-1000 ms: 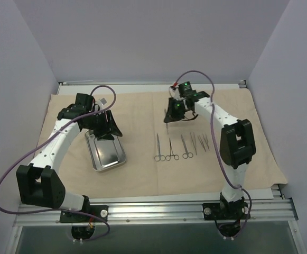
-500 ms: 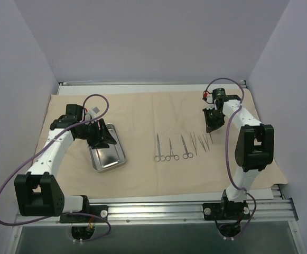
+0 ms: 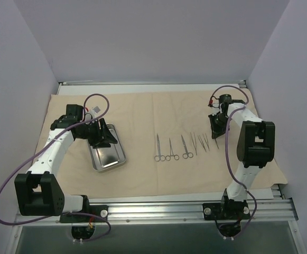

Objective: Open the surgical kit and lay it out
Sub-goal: Place the medical item in the surgical kit.

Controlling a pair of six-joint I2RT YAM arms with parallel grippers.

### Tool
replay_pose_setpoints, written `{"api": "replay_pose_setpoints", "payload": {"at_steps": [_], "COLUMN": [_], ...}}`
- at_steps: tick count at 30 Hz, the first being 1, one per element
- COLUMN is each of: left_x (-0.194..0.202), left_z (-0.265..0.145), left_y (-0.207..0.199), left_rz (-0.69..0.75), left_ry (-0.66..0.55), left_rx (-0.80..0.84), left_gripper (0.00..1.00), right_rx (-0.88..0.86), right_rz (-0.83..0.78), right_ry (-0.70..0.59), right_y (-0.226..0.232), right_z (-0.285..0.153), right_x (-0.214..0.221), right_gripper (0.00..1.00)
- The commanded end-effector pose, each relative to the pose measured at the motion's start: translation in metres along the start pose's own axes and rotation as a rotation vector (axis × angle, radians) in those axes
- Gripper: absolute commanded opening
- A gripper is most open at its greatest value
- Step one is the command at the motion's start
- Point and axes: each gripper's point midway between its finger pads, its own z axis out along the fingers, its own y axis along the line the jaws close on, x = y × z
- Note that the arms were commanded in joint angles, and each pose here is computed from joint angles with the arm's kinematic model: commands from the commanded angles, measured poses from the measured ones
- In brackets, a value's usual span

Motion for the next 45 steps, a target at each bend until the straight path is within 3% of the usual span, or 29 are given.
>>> {"api": "replay_pose_setpoints", "payload": {"at_steps": [1,16,23,29,45], "left_x": [-0.013,-0.018,-0.019,-0.020,-0.019], "left_z": [-0.001,0.003,0.005,0.005,0.006], "left_y": [-0.008,-0.005,-0.003,-0.003,-0.005], "left_rz": [0.035,0.020,0.012,0.010,0.009], "left_ry": [-0.034,-0.022,-0.015,-0.013,-0.008], "left_rx": [0.044,0.042,0.051,0.051,0.064], "left_gripper": [0.57,0.57,0.57,0.57,0.57], "right_rx": [-0.042,-0.066,-0.037,-0.020,0.014], "right_rz": [-0.011,0.055,0.080,0.090,0.113], "right_ry": [0.048,0.110,0.105,0.107,0.025], "right_y": [0.007,0.002,-0.008,-0.011,-0.017], "right_z": [0.010,0.031,0.027,0.027,0.007], "right_x": [0.014,0.038,0.043,0.044,0.025], "right_gripper": [0.00,0.01,0.17,0.24,0.26]}}
